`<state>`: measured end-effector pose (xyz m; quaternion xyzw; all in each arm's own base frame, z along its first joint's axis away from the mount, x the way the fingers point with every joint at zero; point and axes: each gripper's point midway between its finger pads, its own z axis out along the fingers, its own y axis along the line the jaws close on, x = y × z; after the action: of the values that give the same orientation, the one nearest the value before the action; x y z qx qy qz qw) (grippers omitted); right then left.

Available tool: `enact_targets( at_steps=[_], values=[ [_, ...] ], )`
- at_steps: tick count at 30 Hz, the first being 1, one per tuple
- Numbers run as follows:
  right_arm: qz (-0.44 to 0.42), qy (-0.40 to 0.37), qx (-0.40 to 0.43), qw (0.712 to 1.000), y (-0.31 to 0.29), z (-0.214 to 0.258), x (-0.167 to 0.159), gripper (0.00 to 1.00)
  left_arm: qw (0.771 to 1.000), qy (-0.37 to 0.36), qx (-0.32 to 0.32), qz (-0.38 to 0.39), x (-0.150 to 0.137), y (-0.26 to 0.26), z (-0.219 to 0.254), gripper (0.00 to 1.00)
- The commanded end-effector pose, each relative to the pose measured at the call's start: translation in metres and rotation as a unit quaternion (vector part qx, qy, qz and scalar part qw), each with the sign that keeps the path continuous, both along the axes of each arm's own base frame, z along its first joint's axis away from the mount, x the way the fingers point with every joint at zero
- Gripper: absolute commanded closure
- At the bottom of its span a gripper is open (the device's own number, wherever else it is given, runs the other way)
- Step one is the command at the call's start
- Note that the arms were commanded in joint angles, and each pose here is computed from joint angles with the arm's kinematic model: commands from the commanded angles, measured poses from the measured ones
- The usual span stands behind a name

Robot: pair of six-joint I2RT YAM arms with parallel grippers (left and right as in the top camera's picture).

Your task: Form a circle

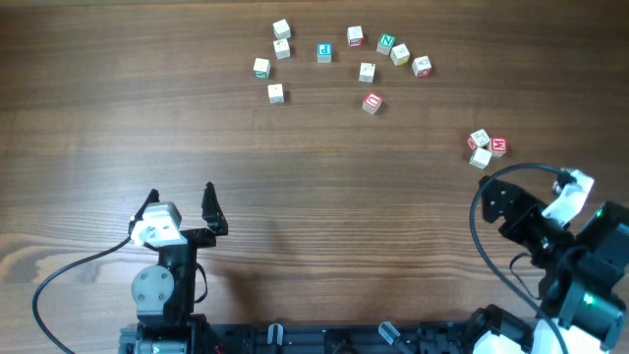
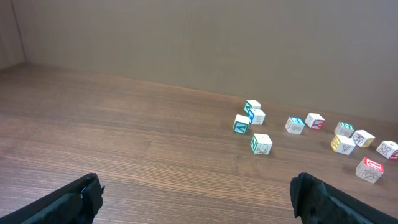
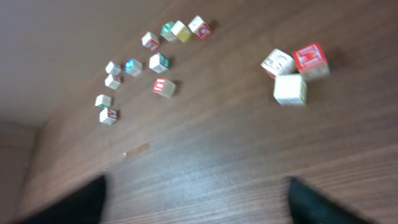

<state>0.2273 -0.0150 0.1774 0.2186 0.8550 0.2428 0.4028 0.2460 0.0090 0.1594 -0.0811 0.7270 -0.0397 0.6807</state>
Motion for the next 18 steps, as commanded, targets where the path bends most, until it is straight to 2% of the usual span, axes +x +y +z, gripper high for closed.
enact_targets(
  at_steps=[1,3,6,11,15,18],
  values=[
    [-0.029,0.038,0.011,0.999,-0.002,-0.008,-0.011,0.0,1.0,-0.001,0.011,-0.003,0.0,0.0,-0.001,0.0],
    [-0.021,0.028,0.002,0.999,-0.002,-0.005,-0.008,0.0,1.0,-0.001,0.011,-0.003,0.0,0.0,-0.001,0.0],
    [0.029,-0.036,-0.08,0.996,-0.007,0.012,0.005,0.0,1.0,-0.001,0.011,-0.003,0.0,0.0,-0.001,0.0],
    [0.097,-0.154,-0.188,0.965,-0.001,0.052,0.028,0.0,1.0,-0.001,0.011,-0.003,0.0,0.0,-0.001,0.0],
    [0.106,-0.183,-0.278,0.937,0.015,0.067,0.04,0.0,1.0,-0.001,0.011,-0.003,0.0,0.0,-0.001,0.0],
    [0.124,-0.214,-0.308,0.919,0.037,0.079,0.029,0.0,1.0,-0.001,0.011,-0.003,0.0,0.0,-0.001,0.0]
  ],
)
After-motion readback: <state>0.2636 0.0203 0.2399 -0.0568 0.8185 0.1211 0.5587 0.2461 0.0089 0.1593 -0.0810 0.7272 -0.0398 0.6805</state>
